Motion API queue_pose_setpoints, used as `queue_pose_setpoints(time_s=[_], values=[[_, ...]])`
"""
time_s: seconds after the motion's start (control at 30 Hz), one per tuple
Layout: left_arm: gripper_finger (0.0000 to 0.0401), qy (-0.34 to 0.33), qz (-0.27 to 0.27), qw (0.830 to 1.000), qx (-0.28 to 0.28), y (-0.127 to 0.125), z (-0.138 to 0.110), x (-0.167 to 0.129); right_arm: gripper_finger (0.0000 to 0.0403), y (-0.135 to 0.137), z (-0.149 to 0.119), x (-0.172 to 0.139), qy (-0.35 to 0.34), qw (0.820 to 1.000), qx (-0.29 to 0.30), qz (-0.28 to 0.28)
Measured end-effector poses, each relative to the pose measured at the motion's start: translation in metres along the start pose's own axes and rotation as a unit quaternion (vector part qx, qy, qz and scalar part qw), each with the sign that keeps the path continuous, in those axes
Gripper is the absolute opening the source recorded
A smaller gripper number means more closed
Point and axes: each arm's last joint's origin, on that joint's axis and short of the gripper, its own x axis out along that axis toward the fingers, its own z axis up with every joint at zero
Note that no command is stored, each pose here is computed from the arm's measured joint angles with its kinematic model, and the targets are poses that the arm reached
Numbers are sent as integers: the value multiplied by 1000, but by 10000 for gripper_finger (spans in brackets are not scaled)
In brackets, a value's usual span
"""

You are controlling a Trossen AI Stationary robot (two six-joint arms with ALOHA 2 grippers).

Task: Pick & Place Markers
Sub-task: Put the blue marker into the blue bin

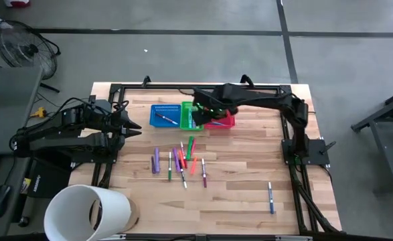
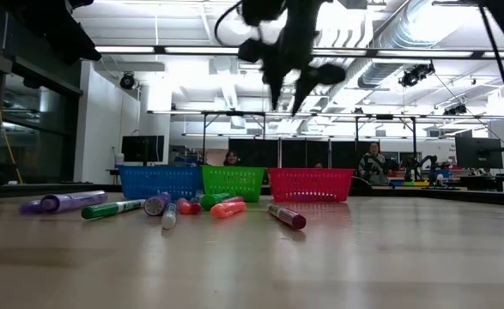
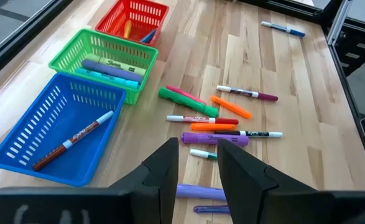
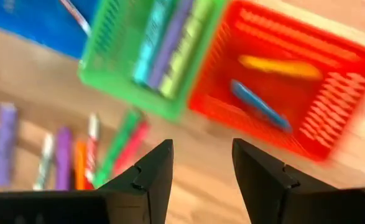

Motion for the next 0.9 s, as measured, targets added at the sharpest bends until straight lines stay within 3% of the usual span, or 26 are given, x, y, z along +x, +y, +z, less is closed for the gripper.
queue_pose_setpoints(time_s=[0.13, 0.3, 0.9], values=[[110, 0, 0, 1000, 0, 0, 0, 0, 154, -6, -28, -25, 1, 999, -13, -47], [110, 0, 0, 1000, 0, 0, 0, 0, 154, -8, -59, -49, -1, 998, -10, -69], [110, 0, -1, 1000, 0, 0, 0, 0, 154, 15, -166, -74, 38, 998, -1, -46]])
